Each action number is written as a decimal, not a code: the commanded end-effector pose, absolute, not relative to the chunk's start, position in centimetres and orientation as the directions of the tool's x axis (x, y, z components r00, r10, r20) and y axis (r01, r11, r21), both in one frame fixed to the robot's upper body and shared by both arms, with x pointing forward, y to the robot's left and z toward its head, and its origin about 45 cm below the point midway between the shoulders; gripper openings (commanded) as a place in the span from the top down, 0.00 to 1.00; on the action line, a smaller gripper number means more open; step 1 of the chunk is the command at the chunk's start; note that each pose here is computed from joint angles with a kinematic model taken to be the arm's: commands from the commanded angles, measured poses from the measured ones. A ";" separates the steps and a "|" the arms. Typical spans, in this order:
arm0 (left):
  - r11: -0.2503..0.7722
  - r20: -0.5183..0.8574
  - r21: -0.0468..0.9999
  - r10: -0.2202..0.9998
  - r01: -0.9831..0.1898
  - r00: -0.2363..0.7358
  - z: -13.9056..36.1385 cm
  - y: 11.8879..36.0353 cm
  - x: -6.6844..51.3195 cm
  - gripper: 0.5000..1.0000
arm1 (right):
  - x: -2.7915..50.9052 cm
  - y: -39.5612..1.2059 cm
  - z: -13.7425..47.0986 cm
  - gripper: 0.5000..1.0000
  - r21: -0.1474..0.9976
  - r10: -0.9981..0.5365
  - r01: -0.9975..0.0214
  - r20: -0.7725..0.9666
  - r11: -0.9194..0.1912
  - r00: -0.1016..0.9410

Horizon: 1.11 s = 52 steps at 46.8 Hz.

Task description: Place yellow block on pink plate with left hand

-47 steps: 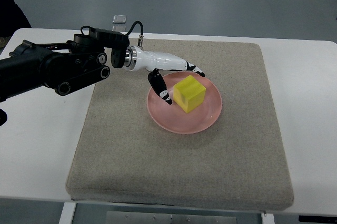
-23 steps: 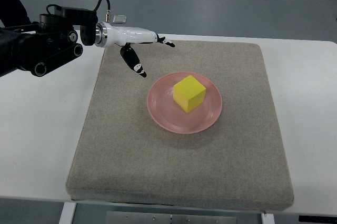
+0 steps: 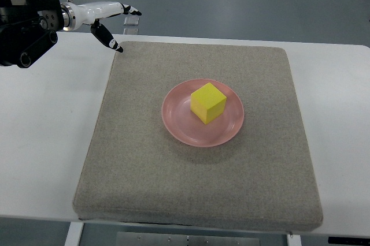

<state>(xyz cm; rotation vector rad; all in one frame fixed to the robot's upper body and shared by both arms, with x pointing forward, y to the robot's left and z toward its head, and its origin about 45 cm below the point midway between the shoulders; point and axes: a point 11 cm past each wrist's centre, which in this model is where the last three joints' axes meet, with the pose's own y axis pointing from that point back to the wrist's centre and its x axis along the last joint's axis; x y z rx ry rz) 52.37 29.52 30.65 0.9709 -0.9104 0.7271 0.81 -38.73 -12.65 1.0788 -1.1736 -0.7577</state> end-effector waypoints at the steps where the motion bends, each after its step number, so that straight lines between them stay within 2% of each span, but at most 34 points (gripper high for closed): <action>1: 0.361 0.893 0.349 0.151 -0.865 0.423 31.1 30.8 52.7 0.09 | 0.8 -38.7 -12.6 0.15 0.940 -0.906 -0.064 0.340 0.336 0.253; 11: 0.268 0.894 0.345 0.196 -0.899 0.402 30.5 34.0 52.7 0.10 | 0.8 -38.7 -12.6 0.15 0.940 -0.906 -0.064 0.339 0.334 0.253; 16: 0.222 0.897 0.302 0.263 -0.927 0.355 30.5 35.1 52.9 0.10 | 0.8 -38.7 -12.6 0.15 0.940 -0.906 -0.064 0.339 0.334 0.253; 28: 0.158 0.813 0.214 0.518 -0.964 0.266 29.4 34.1 53.5 0.09 | 0.8 -38.8 -12.6 0.15 0.940 -0.906 -0.064 0.340 0.336 0.253; 37: 0.077 0.709 0.069 0.697 -0.995 0.104 30.3 33.8 53.9 0.09 | 0.8 -38.7 -12.6 0.15 0.940 -0.906 -0.064 0.339 0.334 0.252; 45: 0.054 0.620 0.040 0.782 -0.998 0.067 29.9 32.7 54.0 0.09 | 0.8 -38.7 -12.6 0.15 0.940 -0.906 -0.064 0.339 0.334 0.253; 52: 0.064 0.471 0.038 0.879 -0.997 0.075 27.9 31.1 53.6 0.07 | 0.8 -38.7 -12.6 0.15 0.940 -0.906 -0.064 0.341 0.336 0.252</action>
